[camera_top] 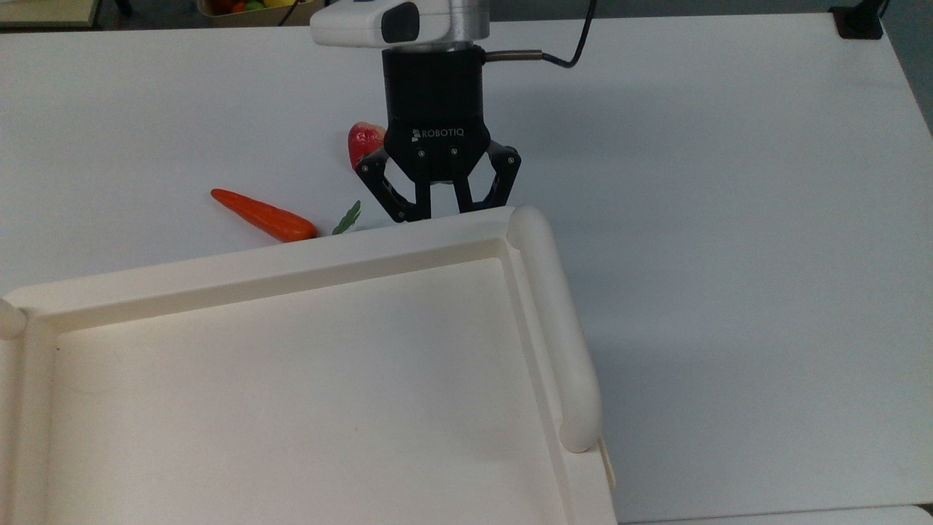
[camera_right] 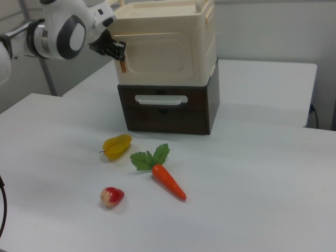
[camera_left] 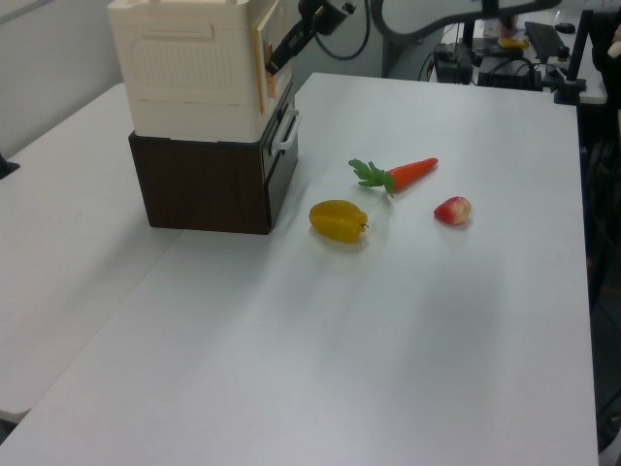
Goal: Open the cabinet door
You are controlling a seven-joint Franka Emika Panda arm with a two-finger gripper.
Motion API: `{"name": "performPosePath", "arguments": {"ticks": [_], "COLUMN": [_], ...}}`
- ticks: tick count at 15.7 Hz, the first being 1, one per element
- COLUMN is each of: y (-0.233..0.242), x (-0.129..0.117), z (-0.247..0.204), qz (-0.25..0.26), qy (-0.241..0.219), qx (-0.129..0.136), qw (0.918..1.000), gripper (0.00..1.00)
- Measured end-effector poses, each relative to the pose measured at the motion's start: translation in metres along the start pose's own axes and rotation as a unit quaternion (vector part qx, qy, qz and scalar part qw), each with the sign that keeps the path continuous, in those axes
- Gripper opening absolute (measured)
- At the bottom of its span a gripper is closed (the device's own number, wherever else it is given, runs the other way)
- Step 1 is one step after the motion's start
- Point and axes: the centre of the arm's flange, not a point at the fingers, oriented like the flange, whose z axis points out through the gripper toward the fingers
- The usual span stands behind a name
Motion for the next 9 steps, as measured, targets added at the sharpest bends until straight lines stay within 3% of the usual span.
{"name": "performPosePath", "arguments": {"ticks": [9], "y": [0.045], "x": [-0.024], "z": [-0.048], "qz": [-0.040], "qy": [-0.112], "qx": [0.018], "qw": [0.9927], "gripper": [0.18]}}
